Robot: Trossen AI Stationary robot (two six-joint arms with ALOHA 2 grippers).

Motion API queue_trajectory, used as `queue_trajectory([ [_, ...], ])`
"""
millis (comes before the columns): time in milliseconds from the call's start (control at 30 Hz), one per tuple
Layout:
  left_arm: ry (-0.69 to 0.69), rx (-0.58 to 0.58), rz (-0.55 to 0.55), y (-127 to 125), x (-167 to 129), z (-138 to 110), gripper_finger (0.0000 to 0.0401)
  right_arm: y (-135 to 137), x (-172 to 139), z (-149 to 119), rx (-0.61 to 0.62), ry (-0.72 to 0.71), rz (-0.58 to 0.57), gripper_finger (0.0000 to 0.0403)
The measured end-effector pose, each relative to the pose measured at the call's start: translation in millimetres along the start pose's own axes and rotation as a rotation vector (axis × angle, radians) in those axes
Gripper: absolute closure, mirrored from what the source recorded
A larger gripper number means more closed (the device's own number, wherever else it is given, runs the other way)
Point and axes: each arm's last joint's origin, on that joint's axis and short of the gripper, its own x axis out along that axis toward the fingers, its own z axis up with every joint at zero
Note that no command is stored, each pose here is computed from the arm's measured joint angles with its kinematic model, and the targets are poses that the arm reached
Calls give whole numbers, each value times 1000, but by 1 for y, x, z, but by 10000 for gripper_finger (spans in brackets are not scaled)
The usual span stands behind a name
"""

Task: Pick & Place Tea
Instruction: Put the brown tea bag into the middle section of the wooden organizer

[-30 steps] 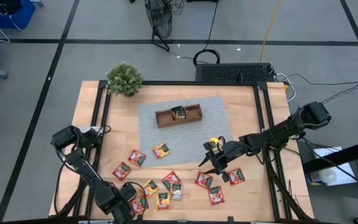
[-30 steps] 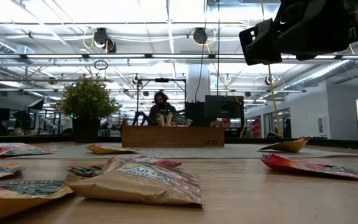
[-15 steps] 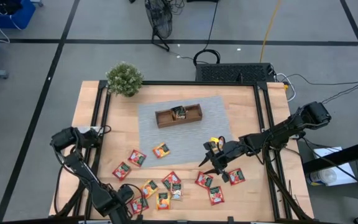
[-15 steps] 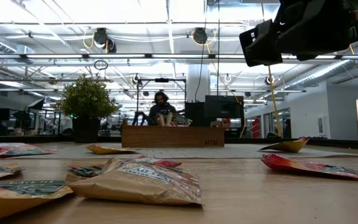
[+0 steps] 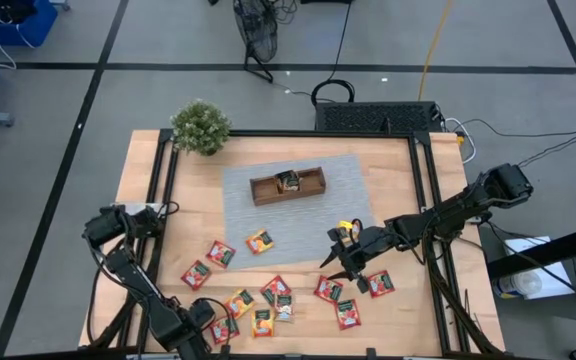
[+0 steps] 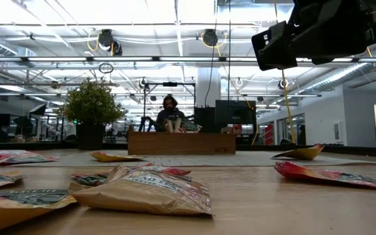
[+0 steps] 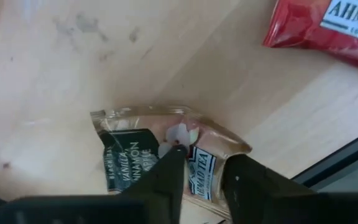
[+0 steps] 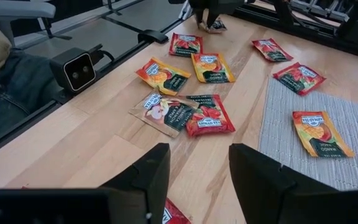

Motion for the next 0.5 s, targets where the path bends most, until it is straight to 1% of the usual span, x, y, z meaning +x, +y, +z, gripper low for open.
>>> queue_trajectory([
  [133,30,29,3,2,-6,5,377,0,0,0,0,-2,-1,253],
  [167,37,29,8,3,-8,6,383,0,0,0,0,-3,-1,253],
  [233,32,33,52,5,-13,11,384,0,0,0,0,-3,-1,253],
  [300,12,52,119,8,-21,16,384,0,0,0,0,-3,-1,255],
  [367,-15,71,164,6,-34,24,384,0,0,0,0,-4,-1,257],
  [433,-90,108,200,5,-53,32,385,0,0,1,-2,-9,-3,258],
  [500,-208,176,301,8,-71,41,385,-2,0,3,-7,-29,-15,259],
])
